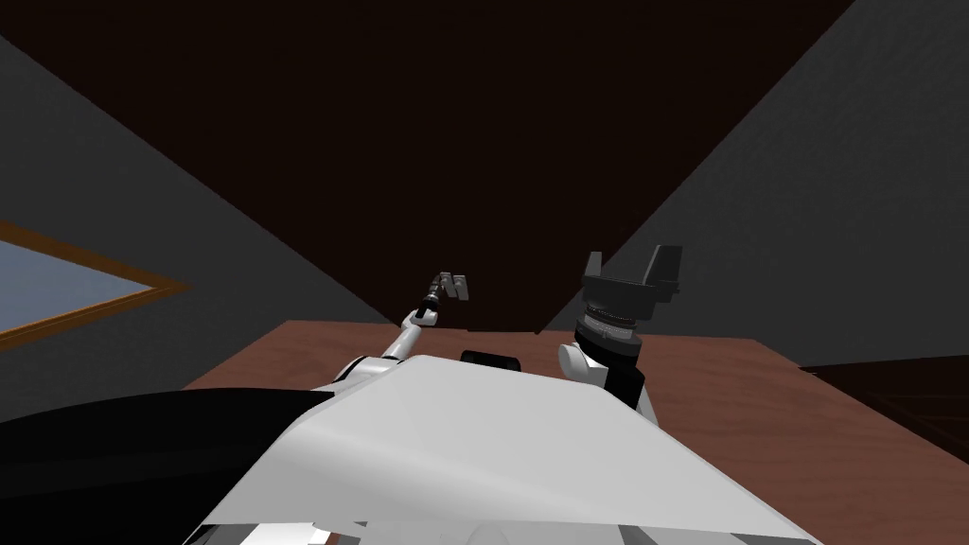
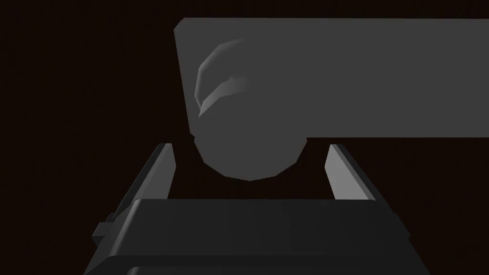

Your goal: Pull the door open

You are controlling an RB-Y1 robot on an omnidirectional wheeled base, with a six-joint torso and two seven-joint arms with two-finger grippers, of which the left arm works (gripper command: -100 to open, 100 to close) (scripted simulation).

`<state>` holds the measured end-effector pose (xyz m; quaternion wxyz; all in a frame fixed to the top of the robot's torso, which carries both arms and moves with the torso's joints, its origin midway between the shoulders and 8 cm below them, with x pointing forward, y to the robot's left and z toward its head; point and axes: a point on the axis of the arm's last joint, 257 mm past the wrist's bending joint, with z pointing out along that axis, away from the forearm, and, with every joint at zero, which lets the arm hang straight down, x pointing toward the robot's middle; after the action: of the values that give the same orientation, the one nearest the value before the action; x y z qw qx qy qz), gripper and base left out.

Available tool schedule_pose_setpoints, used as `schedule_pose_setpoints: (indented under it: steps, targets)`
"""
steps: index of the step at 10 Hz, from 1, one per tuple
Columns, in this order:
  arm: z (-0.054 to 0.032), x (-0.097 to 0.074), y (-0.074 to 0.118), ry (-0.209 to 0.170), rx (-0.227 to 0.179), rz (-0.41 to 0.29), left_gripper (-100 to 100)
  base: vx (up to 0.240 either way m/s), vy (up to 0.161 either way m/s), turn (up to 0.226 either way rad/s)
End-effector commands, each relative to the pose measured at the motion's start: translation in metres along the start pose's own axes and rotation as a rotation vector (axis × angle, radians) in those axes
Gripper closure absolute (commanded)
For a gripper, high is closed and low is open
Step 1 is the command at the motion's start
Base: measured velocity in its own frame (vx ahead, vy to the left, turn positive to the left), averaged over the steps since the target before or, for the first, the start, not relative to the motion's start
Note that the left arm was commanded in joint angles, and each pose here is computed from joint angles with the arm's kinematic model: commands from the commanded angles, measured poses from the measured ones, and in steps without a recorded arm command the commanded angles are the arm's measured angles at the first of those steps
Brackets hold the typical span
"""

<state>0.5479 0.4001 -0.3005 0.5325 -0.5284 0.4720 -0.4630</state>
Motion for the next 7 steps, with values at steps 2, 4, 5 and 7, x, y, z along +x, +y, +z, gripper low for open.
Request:
schedule_pose_setpoints:
  steps: [2, 4, 5, 7]
  targets:
    - [0.0, 0.0, 0.0, 0.0, 0.0, 0.0, 100, 0.048, -0.03, 0.001]
    - [0.0, 0.0, 0.0, 0.0, 0.0, 0.0, 100, -0.041, 0.019, -0.017]
    - [0.0, 0.0, 0.0, 0.0, 0.0, 0.0, 100, -0.018, 0.012, -0.017]
    - [0.0, 0.0, 0.0, 0.0, 0.0, 0.0, 100, -0.003, 0.001, 0.001]
